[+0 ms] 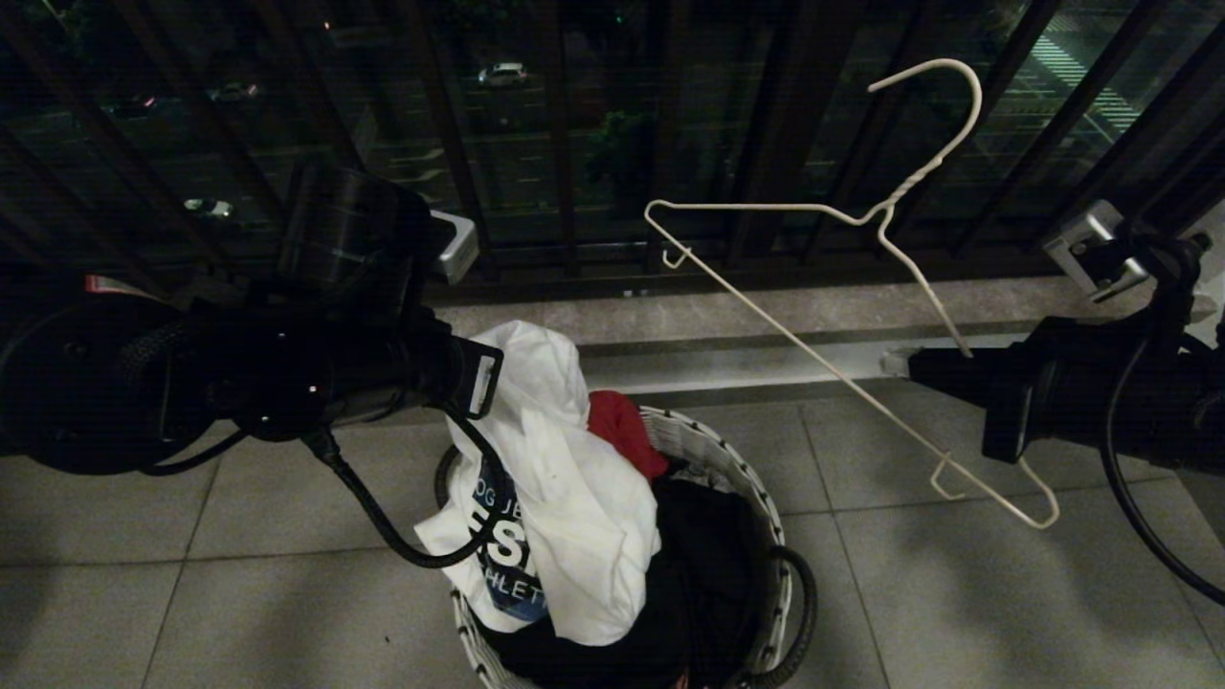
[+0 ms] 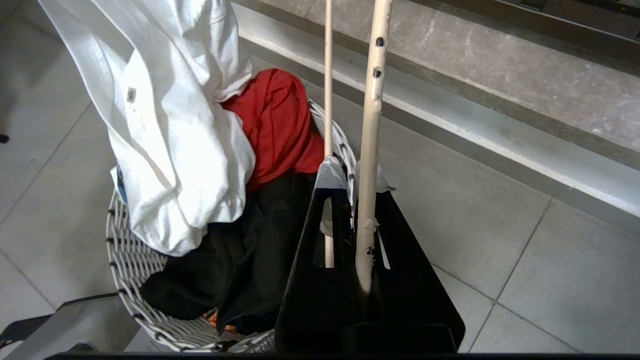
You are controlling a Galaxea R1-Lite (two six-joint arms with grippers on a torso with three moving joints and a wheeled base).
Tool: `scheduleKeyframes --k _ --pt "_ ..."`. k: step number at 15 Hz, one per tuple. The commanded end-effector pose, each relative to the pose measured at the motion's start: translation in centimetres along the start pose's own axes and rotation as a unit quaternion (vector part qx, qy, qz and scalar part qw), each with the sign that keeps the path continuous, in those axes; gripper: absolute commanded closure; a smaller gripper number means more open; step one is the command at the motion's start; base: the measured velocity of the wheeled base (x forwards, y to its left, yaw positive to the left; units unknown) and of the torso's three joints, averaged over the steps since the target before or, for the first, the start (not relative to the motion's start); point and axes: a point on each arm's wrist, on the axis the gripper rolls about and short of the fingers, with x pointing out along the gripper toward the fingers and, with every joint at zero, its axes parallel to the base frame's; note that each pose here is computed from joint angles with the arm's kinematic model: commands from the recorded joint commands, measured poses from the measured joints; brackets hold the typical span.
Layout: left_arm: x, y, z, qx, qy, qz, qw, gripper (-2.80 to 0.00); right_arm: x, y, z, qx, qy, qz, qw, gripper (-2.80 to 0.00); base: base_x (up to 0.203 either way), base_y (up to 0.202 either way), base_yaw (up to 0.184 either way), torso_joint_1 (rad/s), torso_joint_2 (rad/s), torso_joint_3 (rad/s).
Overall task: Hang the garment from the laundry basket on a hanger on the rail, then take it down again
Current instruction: Pick up clothes from the basket
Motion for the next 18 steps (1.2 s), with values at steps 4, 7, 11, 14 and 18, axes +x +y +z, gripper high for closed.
scheduleKeyframes --k 4,7,11,14,18 --pt "0.3 -0.2 -0.2 0.003 0.005 0.0 1.0 0.0 0.1 0.0 0.0 0.0 0.0 0.001 1.0 0.0 0.0 0.0 0.0 0.0 0.0 0.0" --pt "0.8 -0.6 -0.5 0.007 0.013 -0.002 0.9999 0.0 0.0 0.0 0.0 0.0 -0.001 0.0 1.0 0.0 0.0 0.0 0.0 0.001 0.0 0.144" --pt "0.6 -0.7 -1.0 0.014 0.019 -0.004 0.9997 0.0 0.0 0.0 -0.1 0.0 0.001 0.002 1.0 0.0 0.0 0.0 0.0 0.002 0.0 0.191" --pt "0.8 -0.7 -1.0 0.014 0.02 -0.003 0.9997 0.0 0.0 0.0 -0.2 0.0 0.002 0.002 1.0 0.0 0.0 0.0 0.0 0.0 0.0 0.205" --pt "1.1 -0.8 -1.2 0.016 0.025 -0.003 0.9996 0.0 0.1 0.0 -0.3 0.0 0.004 0.002 1.0 0.0 0.0 0.0 0.0 0.003 0.0 0.201"
